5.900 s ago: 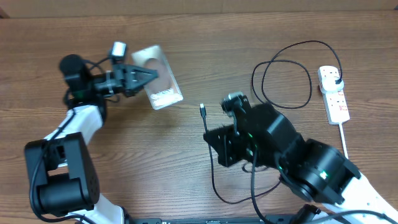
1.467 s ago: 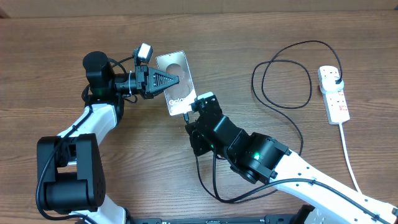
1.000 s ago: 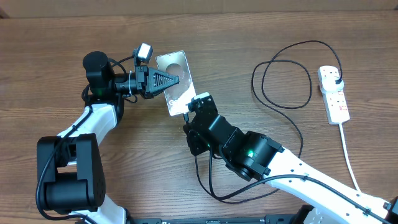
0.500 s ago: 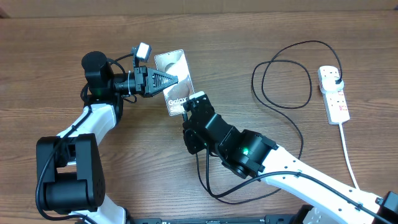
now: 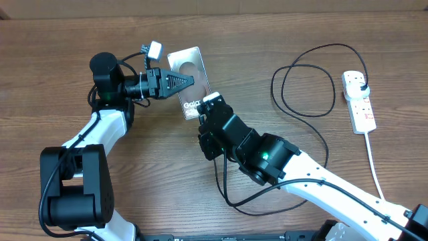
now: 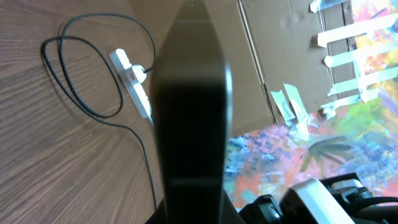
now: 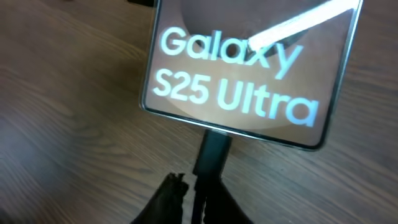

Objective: Plug charger to phone and switch on socket

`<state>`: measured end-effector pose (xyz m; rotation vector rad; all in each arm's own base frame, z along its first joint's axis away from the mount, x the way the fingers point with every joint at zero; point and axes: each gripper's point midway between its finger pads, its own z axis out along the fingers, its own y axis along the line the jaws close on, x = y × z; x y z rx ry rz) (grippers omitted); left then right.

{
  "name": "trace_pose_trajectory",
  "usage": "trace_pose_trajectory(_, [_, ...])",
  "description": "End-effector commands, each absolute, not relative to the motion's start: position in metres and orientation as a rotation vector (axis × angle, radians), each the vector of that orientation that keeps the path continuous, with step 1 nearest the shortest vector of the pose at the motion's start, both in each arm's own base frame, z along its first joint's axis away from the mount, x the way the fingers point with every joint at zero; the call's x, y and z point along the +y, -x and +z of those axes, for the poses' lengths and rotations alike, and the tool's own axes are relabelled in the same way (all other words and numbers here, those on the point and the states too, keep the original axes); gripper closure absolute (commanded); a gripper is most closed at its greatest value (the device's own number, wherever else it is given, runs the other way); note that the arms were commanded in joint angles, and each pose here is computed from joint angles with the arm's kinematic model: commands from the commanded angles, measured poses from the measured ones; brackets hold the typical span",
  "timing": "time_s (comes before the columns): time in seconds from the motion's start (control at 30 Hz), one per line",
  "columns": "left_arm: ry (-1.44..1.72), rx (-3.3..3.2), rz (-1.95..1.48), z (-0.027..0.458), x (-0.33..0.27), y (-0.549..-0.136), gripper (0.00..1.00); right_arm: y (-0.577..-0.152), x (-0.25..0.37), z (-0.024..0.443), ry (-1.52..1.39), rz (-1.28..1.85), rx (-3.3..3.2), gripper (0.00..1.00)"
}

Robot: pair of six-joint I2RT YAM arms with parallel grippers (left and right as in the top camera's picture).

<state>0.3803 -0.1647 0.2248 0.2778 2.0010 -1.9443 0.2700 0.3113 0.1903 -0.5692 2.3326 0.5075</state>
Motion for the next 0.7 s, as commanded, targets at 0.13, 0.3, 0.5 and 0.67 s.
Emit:
trace_pose_trajectory(0.13, [-0.364,2.005,-1.961,0.218,-0.193,-0.367,0.96,-0.283,0.308,0.304,0.478,0.606,2.094,0.41])
trace_pose_trajectory(0.3, [-0.195,2.032,-1.898,0.214,-0.227,-0.384,0.96,-0.269,0.252,0.361,0.367,0.579,2.003,0.0])
trace_pose_trajectory(0.5, [-0.019,2.082,-1.776,0.203,-0.28,-0.395,0.96,-0.247,0.148,0.422,0.125,0.498,1.846,0.0])
trace_pose_trajectory(0.67, [-0.102,2.329,-1.505,0.176,-0.312,-0.387,0.96,-0.219,0.084,0.434,-0.014,0.414,1.79,0.0])
